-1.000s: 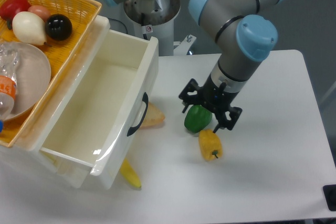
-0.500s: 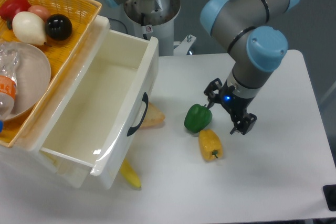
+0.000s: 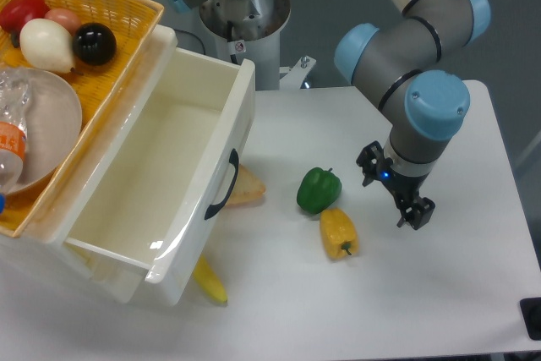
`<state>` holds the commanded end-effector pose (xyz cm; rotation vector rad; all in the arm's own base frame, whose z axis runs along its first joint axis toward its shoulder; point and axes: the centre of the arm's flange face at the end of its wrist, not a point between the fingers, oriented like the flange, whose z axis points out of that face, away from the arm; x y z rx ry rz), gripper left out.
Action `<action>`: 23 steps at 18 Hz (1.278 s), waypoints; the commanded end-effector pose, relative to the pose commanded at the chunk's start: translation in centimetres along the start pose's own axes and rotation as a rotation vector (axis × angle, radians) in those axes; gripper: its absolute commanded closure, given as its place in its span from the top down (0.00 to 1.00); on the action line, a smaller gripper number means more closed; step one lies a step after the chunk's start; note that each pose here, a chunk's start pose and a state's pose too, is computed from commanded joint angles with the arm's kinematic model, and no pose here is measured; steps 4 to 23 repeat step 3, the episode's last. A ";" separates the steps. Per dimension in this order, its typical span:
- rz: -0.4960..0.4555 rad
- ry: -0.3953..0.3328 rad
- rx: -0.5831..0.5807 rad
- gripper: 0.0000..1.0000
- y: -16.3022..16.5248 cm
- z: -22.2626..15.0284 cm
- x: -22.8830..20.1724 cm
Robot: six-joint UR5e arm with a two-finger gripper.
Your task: Slide the top drawer open
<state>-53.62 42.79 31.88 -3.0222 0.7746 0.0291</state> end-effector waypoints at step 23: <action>-0.003 0.001 0.000 1.00 0.1 0.1 0.0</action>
